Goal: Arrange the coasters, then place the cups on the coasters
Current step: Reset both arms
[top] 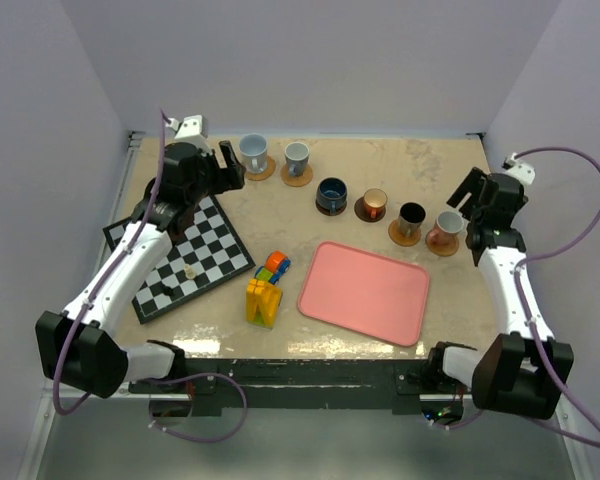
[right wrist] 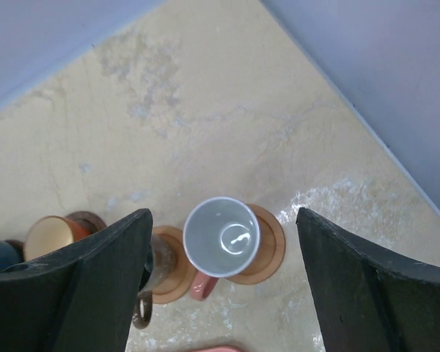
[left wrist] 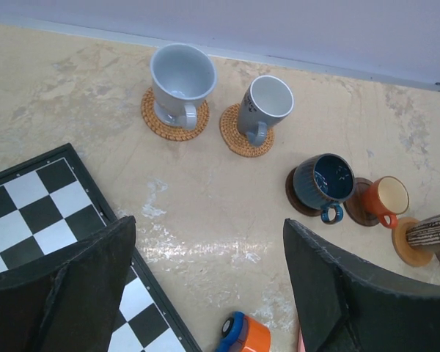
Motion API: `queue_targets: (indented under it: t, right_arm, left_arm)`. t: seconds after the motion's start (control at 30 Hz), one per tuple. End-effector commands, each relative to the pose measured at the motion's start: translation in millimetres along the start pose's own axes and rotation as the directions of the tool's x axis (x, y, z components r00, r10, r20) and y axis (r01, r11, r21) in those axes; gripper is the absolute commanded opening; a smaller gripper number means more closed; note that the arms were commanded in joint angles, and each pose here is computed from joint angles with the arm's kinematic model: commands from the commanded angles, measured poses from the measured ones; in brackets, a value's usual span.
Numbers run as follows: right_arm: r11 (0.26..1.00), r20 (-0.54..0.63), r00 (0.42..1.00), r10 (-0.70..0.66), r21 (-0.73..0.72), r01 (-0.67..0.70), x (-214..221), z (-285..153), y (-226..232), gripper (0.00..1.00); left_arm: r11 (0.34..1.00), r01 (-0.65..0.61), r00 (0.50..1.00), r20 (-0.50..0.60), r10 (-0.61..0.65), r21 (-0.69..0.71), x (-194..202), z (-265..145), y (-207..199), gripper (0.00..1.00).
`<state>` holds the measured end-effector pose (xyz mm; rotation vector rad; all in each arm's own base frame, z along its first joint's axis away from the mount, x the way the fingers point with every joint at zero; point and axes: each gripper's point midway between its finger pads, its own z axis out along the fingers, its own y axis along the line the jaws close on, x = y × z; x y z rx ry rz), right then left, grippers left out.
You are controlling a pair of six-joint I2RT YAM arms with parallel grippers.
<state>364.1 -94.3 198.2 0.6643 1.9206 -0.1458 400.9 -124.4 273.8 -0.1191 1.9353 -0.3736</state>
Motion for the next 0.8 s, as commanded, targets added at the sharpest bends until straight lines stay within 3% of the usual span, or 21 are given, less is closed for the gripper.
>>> queue_targets:
  t: [0.0,0.33,0.77]
  right_arm:
    - [0.997,0.205,0.978,0.030,-0.073,-0.015,-59,-35,11,0.84]
    - [0.984,0.505,0.856,0.108,-0.177,-0.020,-115,-110,9,0.87]
    - [0.985,0.568,0.818,0.089,-0.170,0.011,-126,-132,4,0.87]
  left_arm:
    - [0.998,0.045,0.991,0.128,-0.039,-0.051,-31,-21,9,0.86]
    - [0.991,0.049,0.968,0.251,-0.016,-0.126,-51,-53,27,0.88]
    - [0.988,0.053,0.955,0.295,-0.008,-0.144,-58,-71,32,0.94]
